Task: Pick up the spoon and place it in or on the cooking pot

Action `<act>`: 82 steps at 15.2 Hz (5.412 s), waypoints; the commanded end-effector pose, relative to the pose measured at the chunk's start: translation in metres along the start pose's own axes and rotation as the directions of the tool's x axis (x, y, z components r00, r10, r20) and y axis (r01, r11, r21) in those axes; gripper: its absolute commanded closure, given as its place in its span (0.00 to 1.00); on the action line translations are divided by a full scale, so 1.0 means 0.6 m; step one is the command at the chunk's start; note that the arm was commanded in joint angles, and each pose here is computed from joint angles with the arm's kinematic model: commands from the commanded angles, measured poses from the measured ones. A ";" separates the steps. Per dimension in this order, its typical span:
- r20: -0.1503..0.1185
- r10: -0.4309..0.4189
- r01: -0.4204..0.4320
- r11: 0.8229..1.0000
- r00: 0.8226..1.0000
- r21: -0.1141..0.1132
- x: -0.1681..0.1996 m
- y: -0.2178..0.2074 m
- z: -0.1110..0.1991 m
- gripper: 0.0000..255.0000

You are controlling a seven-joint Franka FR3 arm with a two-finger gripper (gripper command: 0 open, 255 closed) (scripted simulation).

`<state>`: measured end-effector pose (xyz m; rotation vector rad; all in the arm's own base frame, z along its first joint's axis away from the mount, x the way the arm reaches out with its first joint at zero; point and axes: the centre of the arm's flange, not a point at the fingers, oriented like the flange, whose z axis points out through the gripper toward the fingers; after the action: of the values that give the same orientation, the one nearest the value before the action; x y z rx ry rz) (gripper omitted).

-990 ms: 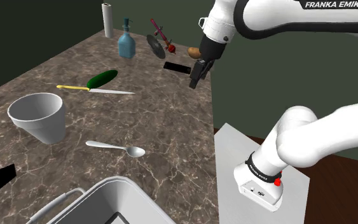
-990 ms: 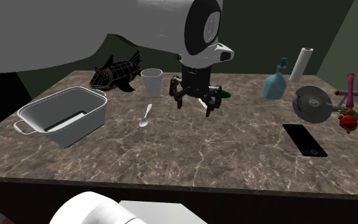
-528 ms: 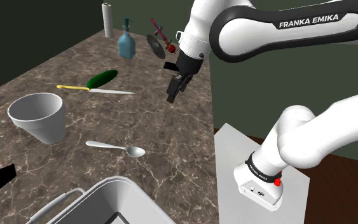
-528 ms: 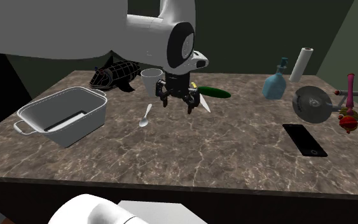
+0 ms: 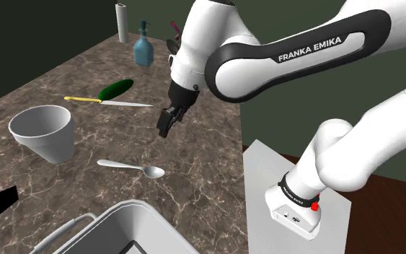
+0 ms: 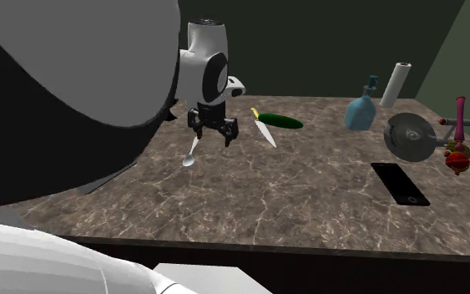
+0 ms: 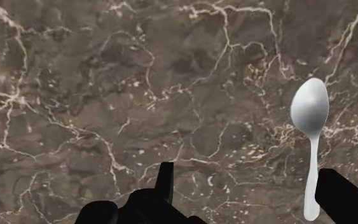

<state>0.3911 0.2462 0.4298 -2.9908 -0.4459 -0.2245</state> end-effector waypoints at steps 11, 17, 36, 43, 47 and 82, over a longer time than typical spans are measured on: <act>-0.056 -0.069 0.072 0.996 0.996 0.048 0.072 -0.175 0.126 0.00; -0.056 -0.069 0.072 0.996 0.996 0.048 0.075 -0.178 0.178 0.00; -0.056 -0.069 0.072 0.996 0.996 0.048 0.075 -0.178 0.192 1.00; -0.056 -0.069 0.072 0.996 0.996 0.048 0.085 -0.184 0.131 1.00; -0.056 -0.069 0.072 0.996 0.996 0.048 0.091 -0.187 0.097 1.00; -0.056 -0.069 0.072 0.996 0.996 0.048 0.026 -0.349 -0.148 1.00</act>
<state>0.3455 0.4321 0.5375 -2.9149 -0.5452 -0.2963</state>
